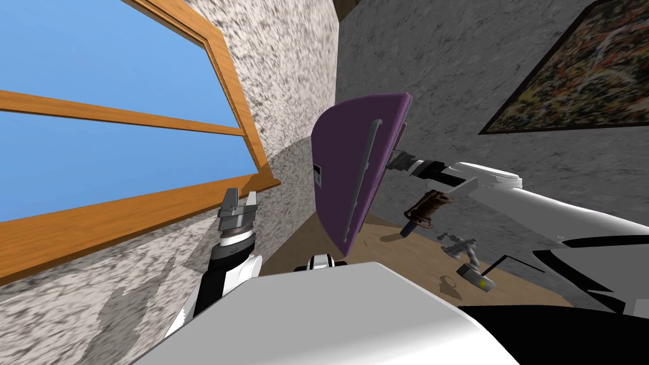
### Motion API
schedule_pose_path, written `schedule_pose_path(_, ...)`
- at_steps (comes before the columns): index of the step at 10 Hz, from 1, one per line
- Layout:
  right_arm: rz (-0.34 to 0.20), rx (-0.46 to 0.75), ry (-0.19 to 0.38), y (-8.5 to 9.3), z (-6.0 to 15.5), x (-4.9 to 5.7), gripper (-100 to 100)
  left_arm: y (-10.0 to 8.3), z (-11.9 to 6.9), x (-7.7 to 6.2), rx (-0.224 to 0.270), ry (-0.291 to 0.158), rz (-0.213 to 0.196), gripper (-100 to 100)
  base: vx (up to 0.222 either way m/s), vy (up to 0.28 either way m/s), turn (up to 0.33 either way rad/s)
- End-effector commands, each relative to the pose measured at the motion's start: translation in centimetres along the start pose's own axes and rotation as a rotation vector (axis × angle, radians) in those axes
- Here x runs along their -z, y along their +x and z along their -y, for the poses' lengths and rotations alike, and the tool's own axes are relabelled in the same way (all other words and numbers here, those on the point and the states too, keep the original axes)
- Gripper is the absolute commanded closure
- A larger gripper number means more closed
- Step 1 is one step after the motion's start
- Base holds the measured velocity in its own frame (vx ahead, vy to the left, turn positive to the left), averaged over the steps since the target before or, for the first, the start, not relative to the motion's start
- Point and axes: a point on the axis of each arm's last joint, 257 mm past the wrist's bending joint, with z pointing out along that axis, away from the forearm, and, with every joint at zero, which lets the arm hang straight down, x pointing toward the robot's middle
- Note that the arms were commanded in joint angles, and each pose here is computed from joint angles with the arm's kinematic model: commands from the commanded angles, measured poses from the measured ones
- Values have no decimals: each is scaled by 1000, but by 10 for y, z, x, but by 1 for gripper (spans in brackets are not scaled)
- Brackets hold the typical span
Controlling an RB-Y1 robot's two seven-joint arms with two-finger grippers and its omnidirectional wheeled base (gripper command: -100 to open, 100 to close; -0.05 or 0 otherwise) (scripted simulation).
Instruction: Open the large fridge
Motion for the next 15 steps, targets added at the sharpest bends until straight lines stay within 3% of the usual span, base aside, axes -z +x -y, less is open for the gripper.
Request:
schedule_pose_path(1,-10,2,4,-5,10,-1,-100,0,0,0,0,0,0,0,51,55,50)
schedule_pose_path(2,-6,2,2,-3,5,0,-100,0,0,0,0,0,0,0,33,31,10)
schedule_pose_path(3,-7,1,3,-3,6,-1,100,0,0,0,0,0,0,0,4,5,-1)
schedule_pose_path(4,-39,11,28,6,16,2,100,0,0,0,0,0,0,0,-77,228,-72)
schedule_pose_path(13,-168,51,133,42,58,19,100,0,0,0,0,0,0,0,-81,315,-62)
schedule_pose_path(14,-157,48,122,38,54,16,100,0,0,0,0,0,0,0,-50,165,-31)
schedule_pose_path(15,-136,105,117,19,56,6,-100,0,0,0,0,0,0,0,-16,52,-45)
